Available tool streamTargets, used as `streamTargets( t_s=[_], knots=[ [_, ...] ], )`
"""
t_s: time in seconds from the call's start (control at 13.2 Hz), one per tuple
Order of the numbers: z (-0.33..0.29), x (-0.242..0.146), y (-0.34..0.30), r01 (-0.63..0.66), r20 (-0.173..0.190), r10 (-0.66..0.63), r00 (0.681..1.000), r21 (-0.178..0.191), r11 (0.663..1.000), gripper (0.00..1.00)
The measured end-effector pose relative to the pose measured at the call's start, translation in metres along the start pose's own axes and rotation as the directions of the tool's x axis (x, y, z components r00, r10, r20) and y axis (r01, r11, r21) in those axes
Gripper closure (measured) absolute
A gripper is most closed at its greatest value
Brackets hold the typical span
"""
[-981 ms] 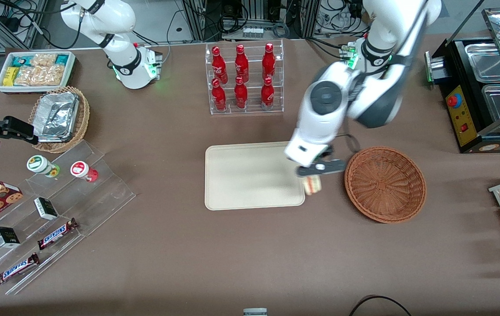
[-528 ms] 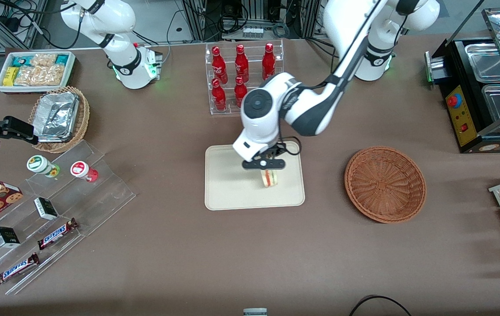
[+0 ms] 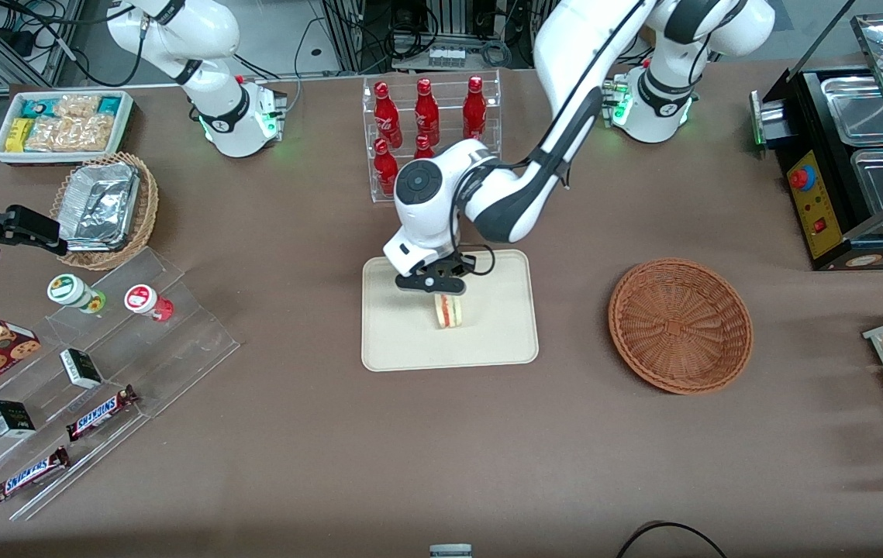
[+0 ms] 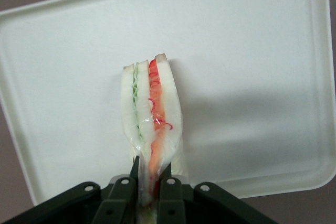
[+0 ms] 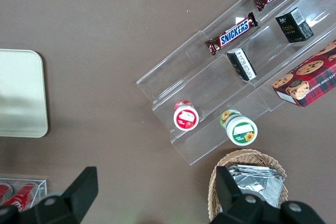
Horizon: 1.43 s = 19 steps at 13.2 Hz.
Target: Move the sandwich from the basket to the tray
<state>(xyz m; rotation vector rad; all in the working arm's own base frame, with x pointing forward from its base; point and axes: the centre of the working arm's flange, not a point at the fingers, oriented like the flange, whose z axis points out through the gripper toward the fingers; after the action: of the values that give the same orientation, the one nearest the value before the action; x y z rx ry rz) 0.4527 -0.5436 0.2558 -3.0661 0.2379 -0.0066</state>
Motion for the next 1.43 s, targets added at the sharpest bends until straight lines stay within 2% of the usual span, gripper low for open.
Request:
streamTargets(
  t_s=[0.15, 0.23, 0.6, 0.75, 0.83, 1.06, 1.43],
  knots=[
    [0.018, -0.006, 0.01, -0.014, -0.007, 0.014, 1.0, -0.01, 1.0, 0.85],
    [0.016, -0.006, 0.011, -0.012, -0.011, 0.012, 1.0, -0.014, 1.0, 0.8],
    [0.011, 0.0, 0.006, 0.02, -0.018, -0.02, 1.0, -0.009, 1.0, 0.28],
    [-0.006, 0.006, -0.001, 0.04, -0.014, -0.04, 0.999, 0.004, 0.999, 0.07],
    [-0.022, 0.011, -0.008, 0.055, -0.016, -0.054, 0.998, 0.007, 0.998, 0.0],
    [-0.083, 0.026, -0.041, 0.144, -0.026, -0.143, 0.989, 0.008, 0.99, 0.0],
    [-0.182, 0.045, -0.121, 0.304, -0.041, -0.304, 0.952, 0.005, 0.953, 0.0]
  ],
)
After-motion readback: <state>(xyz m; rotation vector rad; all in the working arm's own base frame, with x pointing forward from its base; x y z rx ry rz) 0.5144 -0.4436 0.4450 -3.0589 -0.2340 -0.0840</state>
